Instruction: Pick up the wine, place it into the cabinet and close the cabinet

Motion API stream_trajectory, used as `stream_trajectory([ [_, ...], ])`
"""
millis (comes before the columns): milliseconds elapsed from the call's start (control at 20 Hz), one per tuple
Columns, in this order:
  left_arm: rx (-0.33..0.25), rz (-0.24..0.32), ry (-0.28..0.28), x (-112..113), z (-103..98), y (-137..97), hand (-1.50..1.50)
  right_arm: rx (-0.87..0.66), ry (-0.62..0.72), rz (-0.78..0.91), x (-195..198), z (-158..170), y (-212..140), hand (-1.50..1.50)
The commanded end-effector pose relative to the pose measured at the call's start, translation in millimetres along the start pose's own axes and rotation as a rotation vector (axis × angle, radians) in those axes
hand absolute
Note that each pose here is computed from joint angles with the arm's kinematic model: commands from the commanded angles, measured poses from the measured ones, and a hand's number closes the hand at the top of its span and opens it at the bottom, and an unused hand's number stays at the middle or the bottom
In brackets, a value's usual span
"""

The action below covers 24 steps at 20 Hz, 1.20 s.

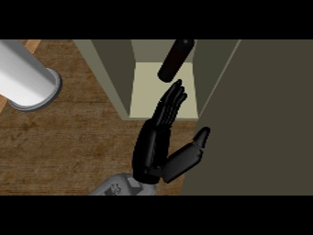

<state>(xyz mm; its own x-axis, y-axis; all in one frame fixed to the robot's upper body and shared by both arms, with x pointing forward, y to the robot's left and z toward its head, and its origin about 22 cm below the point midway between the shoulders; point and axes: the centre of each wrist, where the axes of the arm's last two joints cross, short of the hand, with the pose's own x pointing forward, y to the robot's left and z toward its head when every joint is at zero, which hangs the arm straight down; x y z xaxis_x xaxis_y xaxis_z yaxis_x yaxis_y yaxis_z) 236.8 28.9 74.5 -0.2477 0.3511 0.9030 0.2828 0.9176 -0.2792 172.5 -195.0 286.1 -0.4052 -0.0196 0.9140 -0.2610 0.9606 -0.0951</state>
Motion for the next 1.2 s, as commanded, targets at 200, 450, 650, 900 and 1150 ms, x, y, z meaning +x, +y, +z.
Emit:
stream_trajectory([
  [200, -0.03, 0.074, 0.033, 29.8, 61.2, 18.1, 1.5, -0.009, 0.02, 0.003, 6.5, -0.1, -2.3, -1.5],
  [450, -0.086, 0.105, 0.036, 34.2, 112.9, 31.0, 1.5, 0.037, 0.013, -0.011, 6.1, 11.6, 8.9, -1.5],
  [650, -0.101, 0.085, 0.014, 63.4, 108.5, 60.5, 1.5, 0.247, 0.01, 0.04, 8.3, 3.8, 18.5, 1.5],
  [900, -0.113, 0.11, 0.022, 78.3, 113.3, 102.3, 1.5, 0.352, 0.005, -0.086, 6.8, 30.2, 36.6, 1.5],
  [1150, -0.108, 0.105, -0.021, 96.3, 127.8, 130.6, 1.5, 0.482, 0.049, -0.132, 5.5, 11.0, 70.5, 1.5],
])
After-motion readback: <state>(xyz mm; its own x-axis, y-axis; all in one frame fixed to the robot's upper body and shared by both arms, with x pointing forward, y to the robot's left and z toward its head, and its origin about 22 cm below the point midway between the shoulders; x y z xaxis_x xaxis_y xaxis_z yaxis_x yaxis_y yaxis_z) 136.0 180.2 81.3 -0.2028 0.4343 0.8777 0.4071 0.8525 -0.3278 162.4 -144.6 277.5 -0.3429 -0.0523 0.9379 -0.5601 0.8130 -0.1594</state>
